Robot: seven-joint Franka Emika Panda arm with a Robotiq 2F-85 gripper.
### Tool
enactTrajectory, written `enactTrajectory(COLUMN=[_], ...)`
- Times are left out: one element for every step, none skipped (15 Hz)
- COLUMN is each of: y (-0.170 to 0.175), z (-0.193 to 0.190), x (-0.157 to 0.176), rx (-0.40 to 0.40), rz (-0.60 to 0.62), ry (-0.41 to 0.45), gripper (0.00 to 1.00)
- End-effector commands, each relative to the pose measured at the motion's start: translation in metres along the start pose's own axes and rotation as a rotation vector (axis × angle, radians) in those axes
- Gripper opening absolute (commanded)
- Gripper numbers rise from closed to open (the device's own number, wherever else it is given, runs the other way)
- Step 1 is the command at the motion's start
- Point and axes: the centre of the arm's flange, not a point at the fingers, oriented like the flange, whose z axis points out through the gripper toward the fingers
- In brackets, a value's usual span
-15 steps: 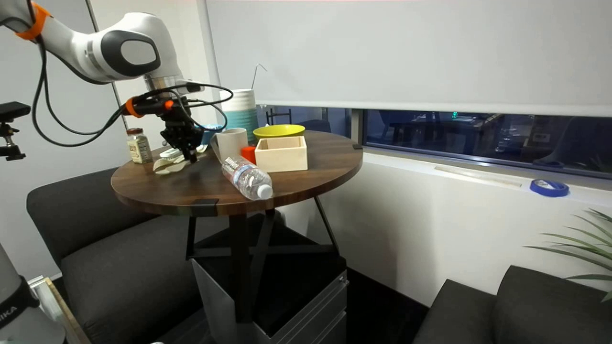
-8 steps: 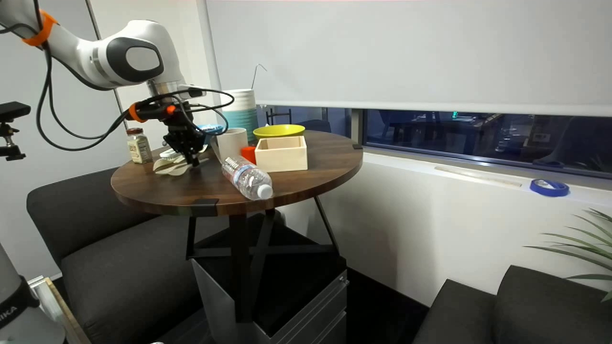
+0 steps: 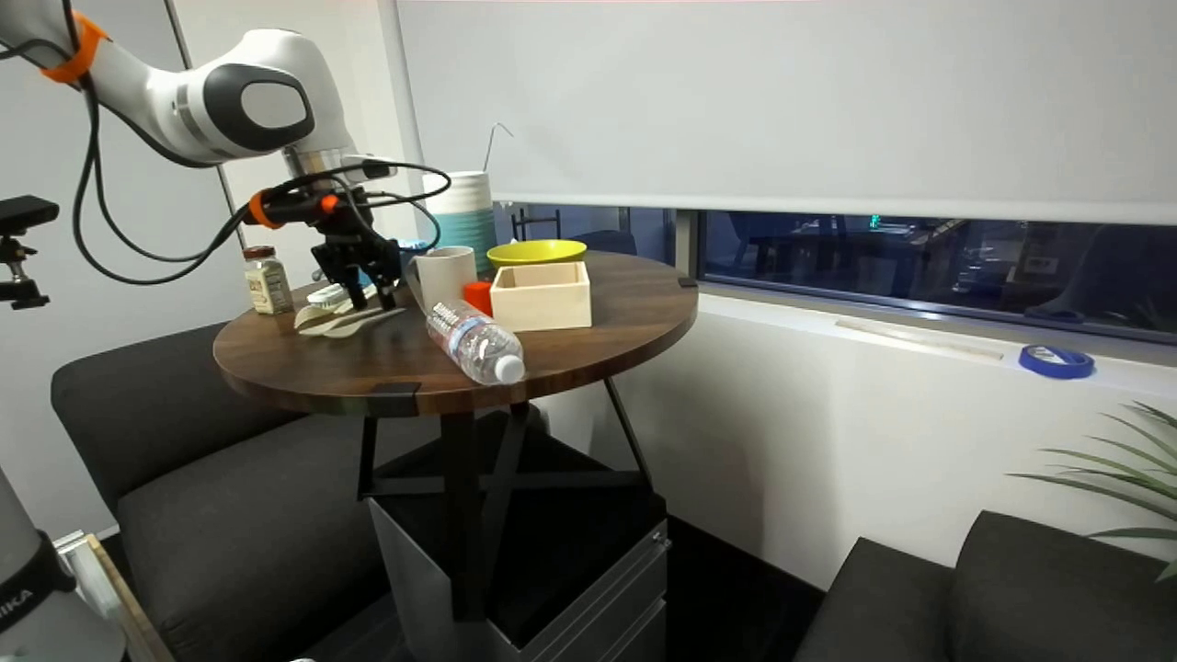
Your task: Use the wooden spoon to move the block to the mug
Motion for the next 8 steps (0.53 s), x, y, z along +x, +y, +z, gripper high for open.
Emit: enactTrajectory(y=[-0.001,-0.002,-0.004,-0.005,-0.006,-0.007,-0.009,-0.010], z=[-0.041,-0.052,-0.064,-0.076,-0.090,-0.103,-0.118,-0.132], x=[-0.003,-0.005,-0.007,-0.010,-0.014,-0.017,-0.021,-0.025], rx=[-0.002,-0.008,-0.009,-0.005,-0.010,-0.009,-0.010,-0.017], rz=[-0.038,-0.050,-0.061,-0.074,-0.092,-0.104,-0.114,-0.123], ry=[0.037,0.034,0.035,0.034,0.034,0.035,0.037,0.041], gripper=[0.88,0.95,1.00,1.00,1.00,1.00,1.00,1.00])
